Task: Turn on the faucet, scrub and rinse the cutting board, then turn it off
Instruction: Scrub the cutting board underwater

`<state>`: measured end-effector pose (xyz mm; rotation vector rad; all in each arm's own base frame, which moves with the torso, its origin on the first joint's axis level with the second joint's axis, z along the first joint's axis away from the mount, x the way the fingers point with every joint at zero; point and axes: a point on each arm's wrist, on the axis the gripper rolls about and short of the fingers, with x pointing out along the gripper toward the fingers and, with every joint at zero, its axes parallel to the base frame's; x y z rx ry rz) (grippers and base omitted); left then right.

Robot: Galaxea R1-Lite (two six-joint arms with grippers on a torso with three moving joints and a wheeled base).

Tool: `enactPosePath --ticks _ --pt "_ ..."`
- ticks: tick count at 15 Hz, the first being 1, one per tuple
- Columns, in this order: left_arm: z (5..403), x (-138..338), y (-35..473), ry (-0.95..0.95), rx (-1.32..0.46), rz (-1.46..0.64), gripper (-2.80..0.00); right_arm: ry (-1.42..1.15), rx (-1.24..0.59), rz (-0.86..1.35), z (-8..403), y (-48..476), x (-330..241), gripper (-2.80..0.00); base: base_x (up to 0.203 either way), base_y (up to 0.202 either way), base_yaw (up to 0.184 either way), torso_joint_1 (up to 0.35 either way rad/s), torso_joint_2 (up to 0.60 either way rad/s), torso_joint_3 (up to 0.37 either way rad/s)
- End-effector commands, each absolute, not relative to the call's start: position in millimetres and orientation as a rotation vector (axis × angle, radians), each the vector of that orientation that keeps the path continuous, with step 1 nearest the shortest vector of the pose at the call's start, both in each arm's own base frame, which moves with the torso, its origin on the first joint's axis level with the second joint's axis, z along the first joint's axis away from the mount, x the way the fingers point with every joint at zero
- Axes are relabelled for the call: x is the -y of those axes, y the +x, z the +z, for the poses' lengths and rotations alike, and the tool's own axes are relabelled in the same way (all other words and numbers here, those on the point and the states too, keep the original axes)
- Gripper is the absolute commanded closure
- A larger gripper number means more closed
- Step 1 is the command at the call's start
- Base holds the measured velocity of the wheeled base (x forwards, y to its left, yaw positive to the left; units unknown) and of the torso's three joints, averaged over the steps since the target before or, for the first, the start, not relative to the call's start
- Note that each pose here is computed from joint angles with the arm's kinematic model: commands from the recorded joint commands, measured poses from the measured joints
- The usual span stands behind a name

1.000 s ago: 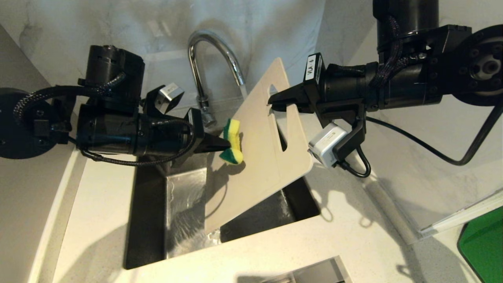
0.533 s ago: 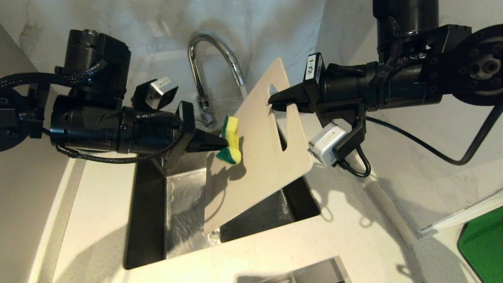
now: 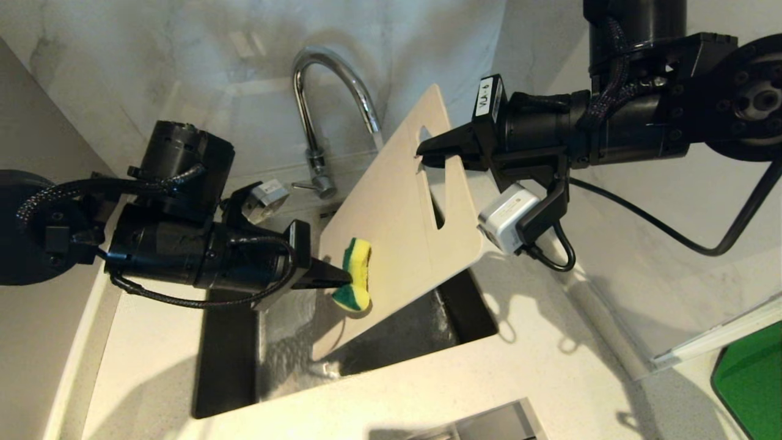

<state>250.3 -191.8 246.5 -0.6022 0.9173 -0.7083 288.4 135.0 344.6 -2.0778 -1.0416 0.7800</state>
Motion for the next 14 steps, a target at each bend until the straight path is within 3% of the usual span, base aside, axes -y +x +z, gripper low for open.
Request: enactPosePath --ticks 1,14 --pt "233 192 254 -0.604 -0.942 -0.684 0.00 -2.085 1.053 0.779 344 288 -135 0.00 0.000 0.000 0.000 0.000 0.00 0.000" --pt "163 143 296 -0.593 -0.979 -0.487 0.00 -2.068 1.039 0.784 345 288 -135 0.00 0.000 0.000 0.000 0.000 0.00 0.000"
